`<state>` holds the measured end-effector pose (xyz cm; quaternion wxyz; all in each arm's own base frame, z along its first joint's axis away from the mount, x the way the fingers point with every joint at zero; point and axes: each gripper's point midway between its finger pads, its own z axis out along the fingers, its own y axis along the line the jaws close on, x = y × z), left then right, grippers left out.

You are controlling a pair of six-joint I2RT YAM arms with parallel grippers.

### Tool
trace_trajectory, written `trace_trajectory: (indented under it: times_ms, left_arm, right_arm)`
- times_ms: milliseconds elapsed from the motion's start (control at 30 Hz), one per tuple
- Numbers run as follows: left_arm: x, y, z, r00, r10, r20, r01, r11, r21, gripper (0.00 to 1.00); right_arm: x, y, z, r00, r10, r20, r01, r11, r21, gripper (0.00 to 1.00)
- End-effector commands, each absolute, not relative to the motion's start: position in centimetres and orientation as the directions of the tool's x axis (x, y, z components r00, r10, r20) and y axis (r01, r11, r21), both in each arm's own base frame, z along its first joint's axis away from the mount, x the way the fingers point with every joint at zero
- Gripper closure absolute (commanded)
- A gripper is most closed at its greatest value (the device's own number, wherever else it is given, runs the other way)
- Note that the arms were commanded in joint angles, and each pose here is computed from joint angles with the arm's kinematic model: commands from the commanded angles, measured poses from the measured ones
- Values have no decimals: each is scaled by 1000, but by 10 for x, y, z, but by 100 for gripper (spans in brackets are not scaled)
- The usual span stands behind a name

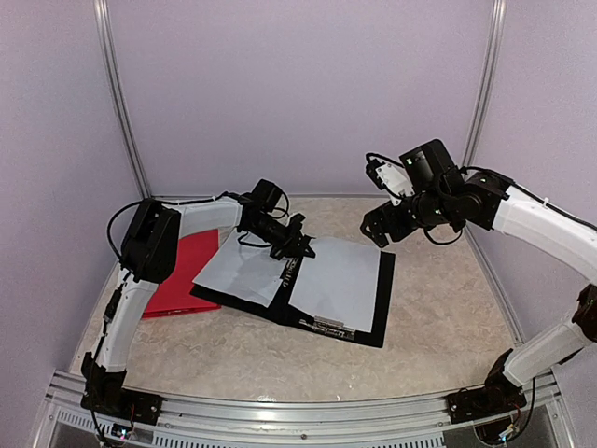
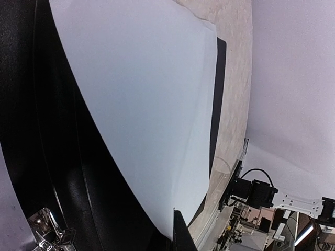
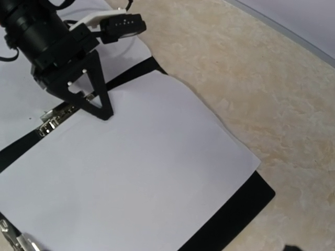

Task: Put the files into the folder
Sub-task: Place the file on the spring clip of the folder.

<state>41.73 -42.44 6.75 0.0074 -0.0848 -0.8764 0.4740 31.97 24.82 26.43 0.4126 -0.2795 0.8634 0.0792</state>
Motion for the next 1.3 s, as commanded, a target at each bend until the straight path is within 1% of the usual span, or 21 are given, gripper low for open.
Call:
trace_trajectory:
  times_ms: [0,133,300,767,867,1033,1133,1267]
  left_arm:
    - [408,-425,67,-986,165,-29,112,522,-845,100]
    - [405,-426,64,-985,169,-22,108,520,-847,100]
    - [408,-426,64,-981,182,-59,147,521,-841,100]
    - [404,-429,56,-977,198,-73,171,539,-825,100]
    - [406,-428,55,-978,196,-79,175,546,-819,94]
    - [408,-425,56,-977,191,-91,186,566,-803,81]
    - [409,-423,57,-978,188,-95,188,574,-797,77]
    - [413,-422,62,-975,187,-116,206,589,-781,67]
  right_arm:
    - [324,247,255,-522,-412,-747,-536,840,-88,7]
    - [325,247,254,-523,-415,-744,-537,839,-90,7]
    - [325,248,250,-529,-419,-738,-539,837,-89,7]
    - [326,249,241,-541,-434,-721,-544,834,-94,7]
    - [326,250,240,-541,-434,-720,-544,834,-93,7]
    - [325,249,237,-547,-434,-716,-545,834,-89,7]
    - [325,250,237,-546,-434,-716,-548,832,-86,7]
    - [325,252,236,-549,-430,-717,-550,831,-78,7]
